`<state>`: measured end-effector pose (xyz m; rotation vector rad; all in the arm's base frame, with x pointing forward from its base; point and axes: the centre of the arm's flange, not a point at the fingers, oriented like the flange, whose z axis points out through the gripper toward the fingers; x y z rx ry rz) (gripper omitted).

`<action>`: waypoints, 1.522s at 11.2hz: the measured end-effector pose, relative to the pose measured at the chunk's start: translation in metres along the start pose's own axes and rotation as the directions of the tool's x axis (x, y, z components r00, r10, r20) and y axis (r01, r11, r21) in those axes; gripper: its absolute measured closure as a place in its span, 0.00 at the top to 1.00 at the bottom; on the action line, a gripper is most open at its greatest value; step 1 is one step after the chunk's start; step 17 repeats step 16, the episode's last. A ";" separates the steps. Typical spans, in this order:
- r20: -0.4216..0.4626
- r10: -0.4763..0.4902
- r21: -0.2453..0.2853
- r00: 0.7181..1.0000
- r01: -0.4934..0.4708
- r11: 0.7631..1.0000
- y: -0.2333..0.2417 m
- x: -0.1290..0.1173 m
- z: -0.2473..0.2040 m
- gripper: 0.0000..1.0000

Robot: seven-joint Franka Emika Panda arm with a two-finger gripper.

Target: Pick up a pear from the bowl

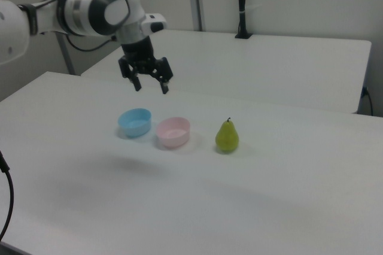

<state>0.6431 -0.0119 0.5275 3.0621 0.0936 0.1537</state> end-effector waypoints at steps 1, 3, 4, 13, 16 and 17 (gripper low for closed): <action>0.031 -0.017 0.004 0.999 0.017 1.000 -0.012 -0.008 -0.011 1.00; 0.069 -0.025 0.007 0.997 0.025 1.000 -0.020 -0.024 -0.033 1.00; 0.086 -0.004 0.006 0.996 0.004 1.000 -0.019 -0.031 -0.043 1.00; 0.108 0.070 -0.009 0.992 -0.069 0.998 -0.004 -0.057 -0.072 1.00; 0.109 0.082 -0.010 0.991 -0.081 0.997 0.001 -0.057 -0.071 1.00; 0.109 0.082 -0.010 0.991 -0.081 0.997 0.001 -0.057 -0.071 1.00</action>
